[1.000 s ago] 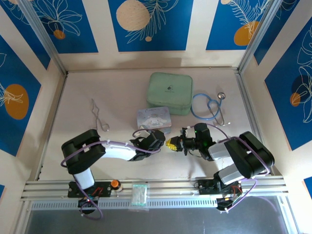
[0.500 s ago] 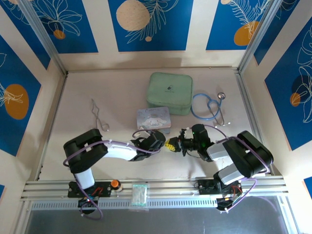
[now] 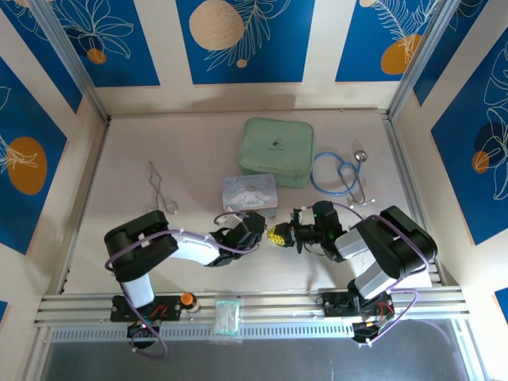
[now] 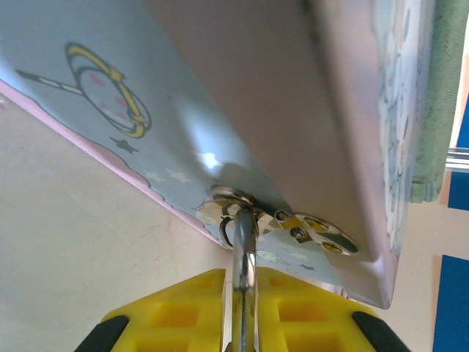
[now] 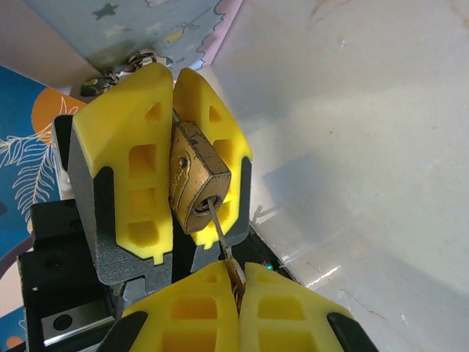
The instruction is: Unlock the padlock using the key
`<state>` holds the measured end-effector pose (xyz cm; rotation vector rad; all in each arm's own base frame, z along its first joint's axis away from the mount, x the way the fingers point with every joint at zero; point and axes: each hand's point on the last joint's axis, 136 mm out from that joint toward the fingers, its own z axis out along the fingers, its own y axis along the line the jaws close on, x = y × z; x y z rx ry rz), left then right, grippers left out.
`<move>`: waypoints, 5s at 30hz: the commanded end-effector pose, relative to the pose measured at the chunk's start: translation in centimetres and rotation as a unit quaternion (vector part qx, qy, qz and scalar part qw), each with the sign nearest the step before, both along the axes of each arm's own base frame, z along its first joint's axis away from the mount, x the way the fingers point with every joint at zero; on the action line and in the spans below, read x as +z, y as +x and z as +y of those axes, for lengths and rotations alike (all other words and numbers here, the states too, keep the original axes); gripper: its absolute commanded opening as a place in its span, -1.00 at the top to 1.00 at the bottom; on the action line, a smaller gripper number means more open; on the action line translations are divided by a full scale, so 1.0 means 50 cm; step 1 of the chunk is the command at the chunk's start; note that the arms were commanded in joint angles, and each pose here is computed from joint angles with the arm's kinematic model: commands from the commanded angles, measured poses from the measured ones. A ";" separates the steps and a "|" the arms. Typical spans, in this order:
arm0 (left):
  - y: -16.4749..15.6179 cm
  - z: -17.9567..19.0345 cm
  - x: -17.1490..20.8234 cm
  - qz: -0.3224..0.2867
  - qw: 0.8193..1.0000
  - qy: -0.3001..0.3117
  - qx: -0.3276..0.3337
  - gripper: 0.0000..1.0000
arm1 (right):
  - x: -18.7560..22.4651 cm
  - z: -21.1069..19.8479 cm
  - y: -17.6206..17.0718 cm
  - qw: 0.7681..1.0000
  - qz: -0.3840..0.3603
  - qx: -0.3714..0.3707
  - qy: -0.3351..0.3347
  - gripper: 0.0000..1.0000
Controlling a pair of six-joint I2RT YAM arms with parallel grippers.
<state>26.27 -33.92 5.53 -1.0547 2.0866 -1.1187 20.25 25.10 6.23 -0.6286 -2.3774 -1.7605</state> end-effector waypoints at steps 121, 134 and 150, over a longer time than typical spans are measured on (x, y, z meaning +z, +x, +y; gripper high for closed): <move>-0.092 -0.043 -0.001 0.043 0.985 -0.067 -0.152 1.00 | 0.013 0.003 -0.062 0.654 -0.597 0.213 -0.412 0.28; -0.102 -0.044 0.004 0.044 0.983 -0.071 -0.163 1.00 | 0.008 0.035 -0.027 0.645 -0.596 0.215 -0.427 0.73; -0.114 -0.034 0.013 0.032 0.981 -0.093 -0.169 1.00 | -0.038 -0.049 -0.004 0.853 -0.394 0.159 -0.302 0.75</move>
